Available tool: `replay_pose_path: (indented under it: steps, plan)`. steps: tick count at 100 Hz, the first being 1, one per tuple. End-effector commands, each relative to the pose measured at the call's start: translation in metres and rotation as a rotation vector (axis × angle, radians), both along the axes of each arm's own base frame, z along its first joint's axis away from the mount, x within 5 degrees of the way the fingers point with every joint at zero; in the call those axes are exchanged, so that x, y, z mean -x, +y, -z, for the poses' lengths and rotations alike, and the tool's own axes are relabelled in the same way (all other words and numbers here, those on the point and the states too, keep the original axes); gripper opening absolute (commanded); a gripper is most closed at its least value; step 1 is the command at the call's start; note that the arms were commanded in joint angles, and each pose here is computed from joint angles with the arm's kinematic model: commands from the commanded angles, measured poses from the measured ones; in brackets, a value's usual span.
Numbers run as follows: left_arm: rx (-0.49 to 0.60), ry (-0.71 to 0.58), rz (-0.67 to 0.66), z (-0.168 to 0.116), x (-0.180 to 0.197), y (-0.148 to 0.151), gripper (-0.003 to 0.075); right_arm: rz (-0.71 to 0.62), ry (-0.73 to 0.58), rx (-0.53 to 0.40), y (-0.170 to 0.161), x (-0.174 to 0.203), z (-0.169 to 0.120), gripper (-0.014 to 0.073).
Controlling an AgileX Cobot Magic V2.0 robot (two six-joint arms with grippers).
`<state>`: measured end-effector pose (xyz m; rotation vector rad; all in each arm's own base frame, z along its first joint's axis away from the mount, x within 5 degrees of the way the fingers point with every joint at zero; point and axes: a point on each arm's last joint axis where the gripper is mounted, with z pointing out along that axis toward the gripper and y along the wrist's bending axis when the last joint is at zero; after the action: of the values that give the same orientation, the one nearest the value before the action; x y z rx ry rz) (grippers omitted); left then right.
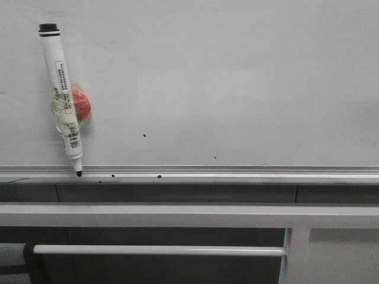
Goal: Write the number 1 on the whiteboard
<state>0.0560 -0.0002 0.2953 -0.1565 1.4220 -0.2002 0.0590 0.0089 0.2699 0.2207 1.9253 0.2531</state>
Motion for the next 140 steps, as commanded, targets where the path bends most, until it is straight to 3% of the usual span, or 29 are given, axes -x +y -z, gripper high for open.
replay_pose_path:
  steps: [1, 9, 21, 28, 46, 69, 89, 113, 127, 140]
  plan:
    - [0.004, -0.087, 0.012, -0.016, 0.001, -0.001, 0.0044, -0.021, -0.060, 0.051, 0.000, -0.002, -0.017, -0.0063]
    - [-0.001, -0.085, 0.013, -0.016, 0.001, -0.001, 0.0185, -0.077, -0.069, 0.087, 0.004, 0.000, -0.022, -0.0059]
    - [0.040, -0.049, 0.040, -0.013, -0.002, -0.002, 0.0512, -0.121, -0.113, 0.082, 0.008, 0.001, -0.030, 0.0000]
    - [0.083, 0.003, 0.071, -0.009, -0.004, -0.004, 0.0594, -0.129, -0.109, 0.089, 0.009, 0.002, -0.029, 0.0053]
    - [-0.011, 0.166, 0.164, 0.005, -0.013, -0.012, 0.0533, -0.144, -0.104, 0.098, 0.009, 0.002, -0.029, 0.0098]
    - [-0.067, 0.187, 0.344, 0.011, -0.017, -0.027, 0.0486, -0.146, -0.104, 0.094, 0.010, 0.002, -0.029, 0.0098]
    - [-0.036, 0.166, 0.439, 0.032, -0.020, -0.037, 0.0458, -0.148, -0.105, 0.086, 0.010, 0.002, -0.029, 0.0098]
    - [0.003, 0.172, 0.454, 0.051, -0.021, -0.038, 0.0458, -0.157, -0.106, 0.081, 0.011, 0.002, -0.029, 0.0098]
    - [0.019, 0.191, 0.501, 0.057, -0.023, -0.044, 0.0456, -0.265, -0.075, 0.157, 0.015, -0.001, -0.026, 0.0098]
    - [0.022, 0.166, 0.564, 0.055, -0.029, -0.055, 0.0407, -0.302, -0.077, 0.118, 0.019, -0.009, -0.027, 0.0098]
